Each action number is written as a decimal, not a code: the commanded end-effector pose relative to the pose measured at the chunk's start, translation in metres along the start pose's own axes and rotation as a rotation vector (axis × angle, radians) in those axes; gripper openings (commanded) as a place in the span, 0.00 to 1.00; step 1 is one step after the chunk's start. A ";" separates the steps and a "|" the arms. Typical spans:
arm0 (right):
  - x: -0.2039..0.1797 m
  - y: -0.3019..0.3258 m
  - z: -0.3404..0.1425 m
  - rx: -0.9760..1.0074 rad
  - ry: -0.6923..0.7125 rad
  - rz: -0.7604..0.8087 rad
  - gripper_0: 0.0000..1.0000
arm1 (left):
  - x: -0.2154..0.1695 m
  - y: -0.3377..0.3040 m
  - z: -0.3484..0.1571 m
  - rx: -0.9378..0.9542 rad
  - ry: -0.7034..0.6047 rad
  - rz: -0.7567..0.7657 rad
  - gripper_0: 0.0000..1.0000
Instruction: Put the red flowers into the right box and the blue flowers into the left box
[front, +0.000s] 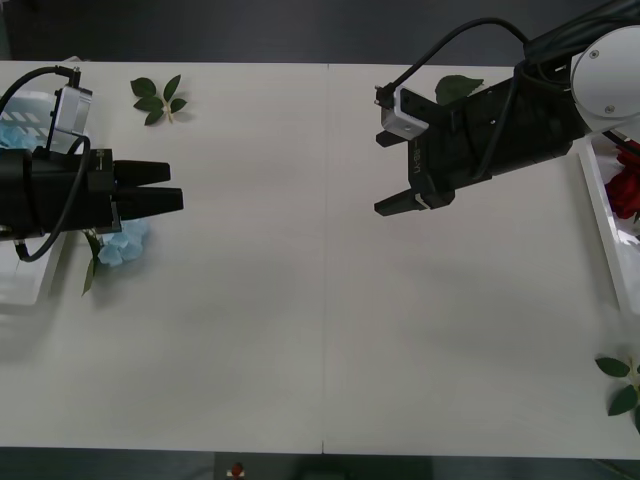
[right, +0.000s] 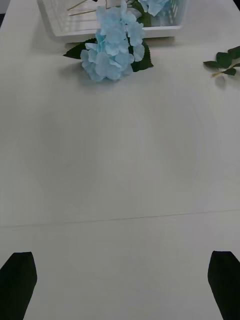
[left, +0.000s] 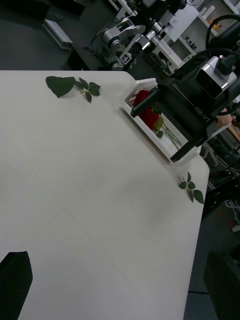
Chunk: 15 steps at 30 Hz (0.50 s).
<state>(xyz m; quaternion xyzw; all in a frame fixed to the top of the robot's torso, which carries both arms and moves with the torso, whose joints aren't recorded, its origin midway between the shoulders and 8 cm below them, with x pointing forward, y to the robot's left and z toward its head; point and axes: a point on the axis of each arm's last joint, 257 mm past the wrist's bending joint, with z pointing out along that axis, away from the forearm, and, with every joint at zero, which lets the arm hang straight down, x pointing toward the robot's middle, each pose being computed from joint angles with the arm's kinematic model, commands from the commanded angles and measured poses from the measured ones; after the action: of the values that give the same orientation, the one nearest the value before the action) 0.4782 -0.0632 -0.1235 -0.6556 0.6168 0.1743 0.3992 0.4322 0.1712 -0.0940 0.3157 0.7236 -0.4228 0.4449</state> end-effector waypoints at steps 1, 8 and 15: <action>-0.015 -0.004 -0.006 0.008 -0.009 -0.075 1.00 | -0.021 -0.011 0.006 0.024 0.043 0.085 1.00; -0.015 -0.004 -0.006 0.008 -0.009 -0.075 1.00 | -0.012 -0.021 0.035 0.045 0.075 0.076 1.00; -0.015 -0.004 -0.006 0.008 -0.009 -0.075 1.00 | -0.007 -0.032 0.046 0.058 0.073 0.065 1.00</action>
<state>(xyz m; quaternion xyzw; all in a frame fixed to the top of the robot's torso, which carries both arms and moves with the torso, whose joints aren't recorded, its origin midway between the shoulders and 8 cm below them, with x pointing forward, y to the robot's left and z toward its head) 0.4782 -0.0632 -0.1235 -0.6556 0.6168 0.1743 0.3992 0.4253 0.1181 -0.1095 0.3498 0.7322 -0.4223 0.4039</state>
